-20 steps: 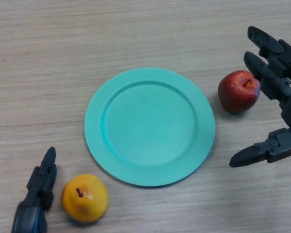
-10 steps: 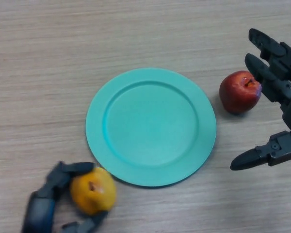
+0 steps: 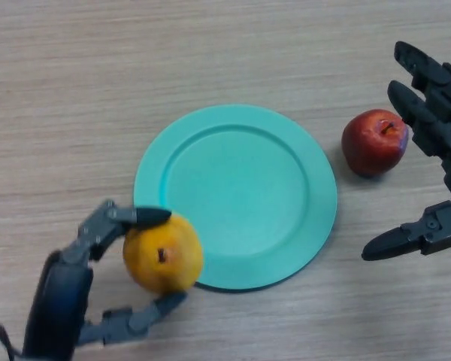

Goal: Pick up the yellow pear and place it on the plate

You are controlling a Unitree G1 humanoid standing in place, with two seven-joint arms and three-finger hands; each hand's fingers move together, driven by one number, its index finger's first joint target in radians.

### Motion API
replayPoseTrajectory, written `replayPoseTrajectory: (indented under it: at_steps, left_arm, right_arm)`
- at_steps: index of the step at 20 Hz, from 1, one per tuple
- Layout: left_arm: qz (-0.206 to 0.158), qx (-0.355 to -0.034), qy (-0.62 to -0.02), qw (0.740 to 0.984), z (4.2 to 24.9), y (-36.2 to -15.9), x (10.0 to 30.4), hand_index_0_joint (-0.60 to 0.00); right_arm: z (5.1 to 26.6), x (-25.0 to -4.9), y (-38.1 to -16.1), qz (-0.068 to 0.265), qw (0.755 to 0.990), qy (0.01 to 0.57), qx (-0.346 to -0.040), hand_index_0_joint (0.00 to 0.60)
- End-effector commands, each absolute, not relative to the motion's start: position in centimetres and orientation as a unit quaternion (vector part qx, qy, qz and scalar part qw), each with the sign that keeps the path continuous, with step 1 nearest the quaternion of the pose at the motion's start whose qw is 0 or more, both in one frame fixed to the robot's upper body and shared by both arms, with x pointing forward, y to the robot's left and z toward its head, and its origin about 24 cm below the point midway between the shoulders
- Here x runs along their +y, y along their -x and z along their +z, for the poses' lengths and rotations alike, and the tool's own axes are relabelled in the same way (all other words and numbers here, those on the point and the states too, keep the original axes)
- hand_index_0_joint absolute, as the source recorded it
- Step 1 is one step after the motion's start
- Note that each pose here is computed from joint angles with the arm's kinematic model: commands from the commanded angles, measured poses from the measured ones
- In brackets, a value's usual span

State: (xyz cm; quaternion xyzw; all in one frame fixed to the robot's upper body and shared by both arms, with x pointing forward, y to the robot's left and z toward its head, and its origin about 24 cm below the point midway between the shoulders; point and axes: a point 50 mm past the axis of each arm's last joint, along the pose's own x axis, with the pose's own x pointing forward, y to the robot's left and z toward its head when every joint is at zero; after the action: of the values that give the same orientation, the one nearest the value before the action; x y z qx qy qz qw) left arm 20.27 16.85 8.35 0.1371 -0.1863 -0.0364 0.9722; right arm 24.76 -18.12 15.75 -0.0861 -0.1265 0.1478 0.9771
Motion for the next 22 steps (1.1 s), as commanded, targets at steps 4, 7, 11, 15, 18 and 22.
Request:
replayPoseTrajectory:
  at_steps: [4, 7, 11, 15, 18, 22]
  left_arm:
    - [-0.058, -0.284, -0.124, 0.949, 12.2, -24.0, 16.6, -0.6]
    - [-0.084, -0.259, -0.118, 0.955, 11.4, -26.2, 15.5, -0.6]
    - [-0.118, -0.209, -0.091, 0.967, 9.4, -28.5, 13.7, -0.6]
    - [-0.125, -0.211, -0.102, 0.964, 9.0, -29.7, 12.6, -0.6]
    - [-0.11, -0.201, -0.093, 0.969, 8.8, -30.2, 12.5, -0.6]
    - [-0.077, -0.202, -0.101, 0.971, 8.8, -30.8, 12.9, -0.55]
  right_arm:
    - [19.3, -19.5, -23.3, 0.122, 0.961, 0.1, -0.227, 0.0]
    - [19.4, -19.7, -23.2, 0.118, 0.96, 0.1, -0.232, 0.0]
    - [19.3, -20.1, -23.0, 0.105, 0.96, 0.107, -0.236, 0.0]
    - [19.4, -20.7, -22.9, 0.091, 0.958, 0.125, -0.242, 0.0]
    - [19.2, -20.9, -22.8, 0.083, 0.959, 0.123, -0.242, 0.0]
    - [19.3, -21.0, -22.8, 0.081, 0.959, 0.125, -0.241, 0.0]
